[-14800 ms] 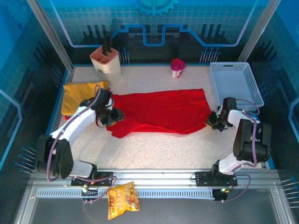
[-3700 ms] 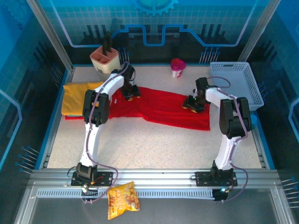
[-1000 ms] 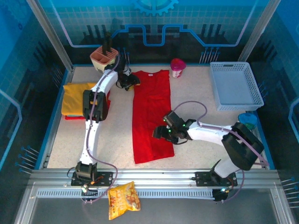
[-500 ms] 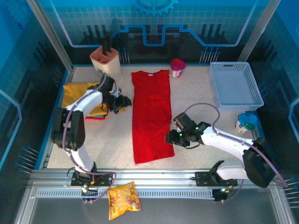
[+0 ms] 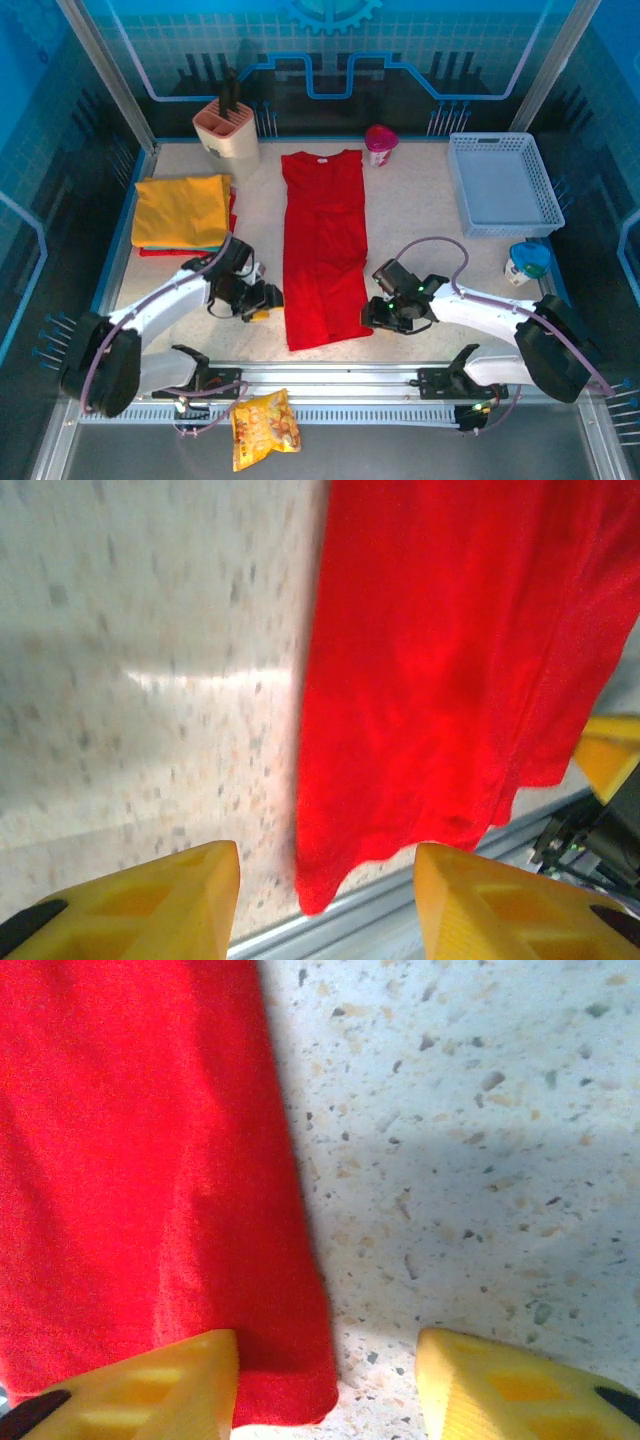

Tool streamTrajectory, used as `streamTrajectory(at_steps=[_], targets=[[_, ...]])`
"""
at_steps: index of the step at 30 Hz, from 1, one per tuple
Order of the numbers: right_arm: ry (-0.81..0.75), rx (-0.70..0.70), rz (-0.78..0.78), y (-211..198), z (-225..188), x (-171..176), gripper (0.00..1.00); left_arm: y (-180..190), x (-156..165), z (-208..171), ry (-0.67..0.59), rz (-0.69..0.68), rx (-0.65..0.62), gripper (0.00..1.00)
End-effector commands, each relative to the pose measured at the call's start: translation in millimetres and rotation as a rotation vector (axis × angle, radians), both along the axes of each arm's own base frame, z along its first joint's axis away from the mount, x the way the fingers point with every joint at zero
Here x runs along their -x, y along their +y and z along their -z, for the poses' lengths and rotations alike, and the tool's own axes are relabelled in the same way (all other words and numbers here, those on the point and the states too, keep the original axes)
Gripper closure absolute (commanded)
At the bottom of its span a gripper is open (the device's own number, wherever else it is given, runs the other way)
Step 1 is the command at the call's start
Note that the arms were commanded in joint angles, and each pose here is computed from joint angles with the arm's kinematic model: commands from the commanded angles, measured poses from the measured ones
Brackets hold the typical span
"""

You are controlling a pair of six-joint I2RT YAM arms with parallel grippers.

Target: Fold and stack the t-shirts

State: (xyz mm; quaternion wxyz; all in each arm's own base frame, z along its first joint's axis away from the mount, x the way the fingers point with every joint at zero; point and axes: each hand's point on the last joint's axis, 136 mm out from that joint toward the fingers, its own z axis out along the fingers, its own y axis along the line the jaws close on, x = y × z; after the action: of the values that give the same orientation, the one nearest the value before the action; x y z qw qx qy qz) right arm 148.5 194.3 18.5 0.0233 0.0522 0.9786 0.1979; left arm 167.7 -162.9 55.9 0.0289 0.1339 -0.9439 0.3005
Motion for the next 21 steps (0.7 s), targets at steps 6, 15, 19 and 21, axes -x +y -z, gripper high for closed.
streamTrajectory(at_steps=[6, 15, 19, 21], targets=[[0.048, -0.052, -0.030, 20.6, 4.9, 19.1, 0.54, -0.1, 35.1, -1.0, 0.074, -0.096, 0.025, 0.53], [0.027, 0.048, -0.023, 4.3, -6.7, 23.1, 0.50, -10.9, 40.6, 15.1, 0.100, -0.051, 0.033, 0.56], [0.038, 0.047, -0.031, 6.7, -8.9, 23.4, 0.50, -19.3, 45.6, 18.5, 0.118, -0.018, 0.019, 0.59], [0.043, 0.054, -0.033, 7.1, -7.8, 22.9, 0.51, -24.2, 48.1, 18.6, 0.121, -0.010, 0.024, 0.61]])
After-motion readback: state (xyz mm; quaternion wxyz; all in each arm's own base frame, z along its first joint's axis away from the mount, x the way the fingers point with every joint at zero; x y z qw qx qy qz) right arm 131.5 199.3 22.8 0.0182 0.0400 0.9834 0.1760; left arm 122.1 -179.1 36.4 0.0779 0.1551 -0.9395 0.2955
